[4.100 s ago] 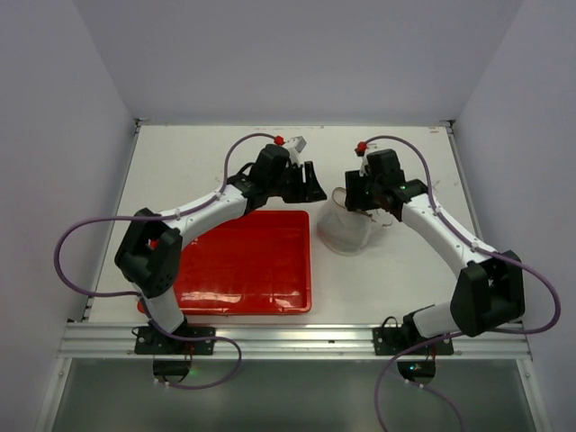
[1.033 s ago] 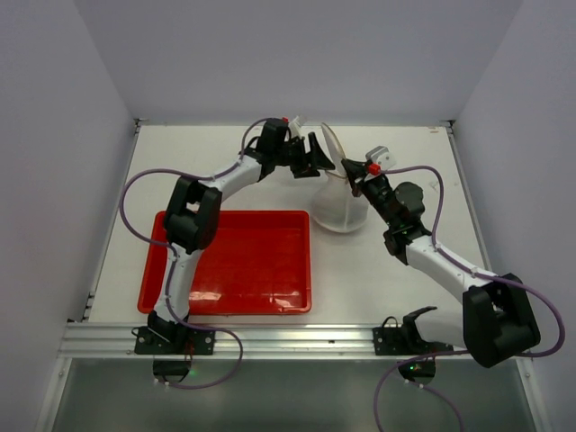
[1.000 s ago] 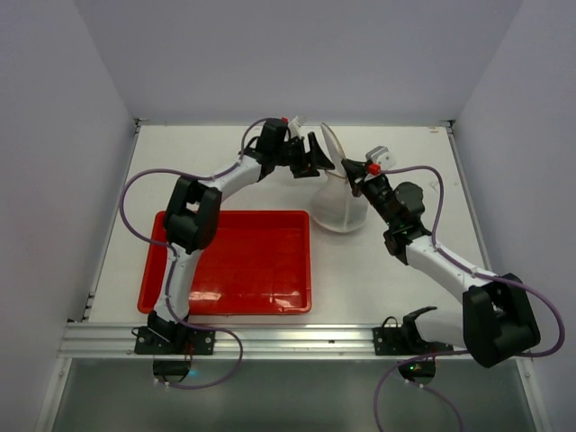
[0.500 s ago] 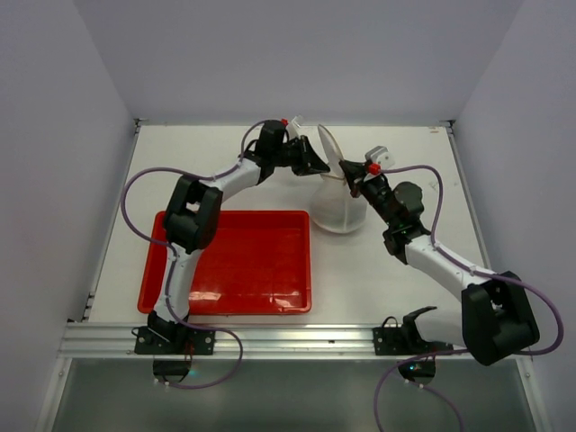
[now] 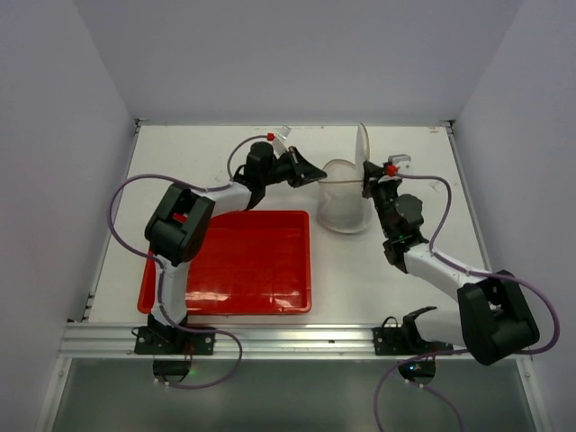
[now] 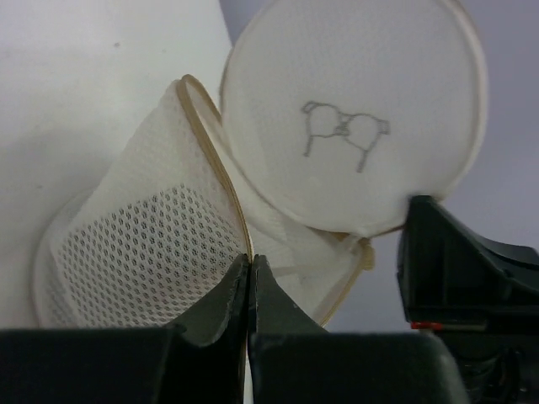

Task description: Unzip the laundry bag and remove the bra

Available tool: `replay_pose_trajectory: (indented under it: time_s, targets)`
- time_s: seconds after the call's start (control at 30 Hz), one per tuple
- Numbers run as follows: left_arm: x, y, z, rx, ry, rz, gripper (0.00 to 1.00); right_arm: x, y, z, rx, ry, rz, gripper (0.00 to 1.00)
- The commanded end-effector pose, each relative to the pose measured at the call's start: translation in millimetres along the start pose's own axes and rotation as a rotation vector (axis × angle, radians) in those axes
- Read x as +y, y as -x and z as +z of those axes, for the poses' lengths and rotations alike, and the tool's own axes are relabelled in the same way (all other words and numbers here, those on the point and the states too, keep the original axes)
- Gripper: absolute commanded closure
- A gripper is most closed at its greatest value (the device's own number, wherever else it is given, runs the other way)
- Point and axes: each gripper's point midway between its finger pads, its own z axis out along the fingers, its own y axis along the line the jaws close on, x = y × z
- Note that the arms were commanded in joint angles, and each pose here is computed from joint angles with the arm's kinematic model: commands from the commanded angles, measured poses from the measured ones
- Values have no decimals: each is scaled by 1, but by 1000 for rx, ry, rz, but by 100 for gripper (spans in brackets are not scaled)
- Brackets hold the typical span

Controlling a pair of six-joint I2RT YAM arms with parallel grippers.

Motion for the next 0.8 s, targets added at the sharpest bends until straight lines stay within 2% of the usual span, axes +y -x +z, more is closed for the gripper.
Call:
replay_pose_trajectory:
  time_s: [0.0, 0.2, 0.3, 0.33, 0.43, 0.47, 0.6, 0.67, 0.7, 0.77]
  targets:
    - [-75, 18, -7, -119, -209, 65, 100, -27, 47, -9, -205, -166, 162, 100]
    - [-72, 9, -7, -163, -224, 63, 100, -59, 35, -37, -242, -347, 307, 98]
    - [-71, 4, -5, -179, -220, 75, 100, -80, 24, -60, -249, -474, 409, 82]
    - [-72, -1, -2, -174, -216, 78, 100, -84, 29, -67, -273, -492, 439, 72]
    - [-71, -10, 4, -159, -211, 88, 100, -87, 18, -79, -244, -517, 490, 59]
    - [-71, -12, 5, -156, -210, 89, 100, -87, 27, -83, -262, -511, 513, 58]
    - [-65, -20, 8, -142, -199, 98, 100, -88, 13, -99, -186, -531, 542, 52]
    - [-65, -27, 9, -125, -203, 106, 100, -87, 4, -105, -133, -538, 521, 51]
    - [-65, -28, 9, -121, -203, 115, 100, -86, 16, -105, -148, -529, 527, 51]
    - [-63, -32, 8, -113, -197, 123, 100, -81, 17, -104, -98, -506, 494, 52]
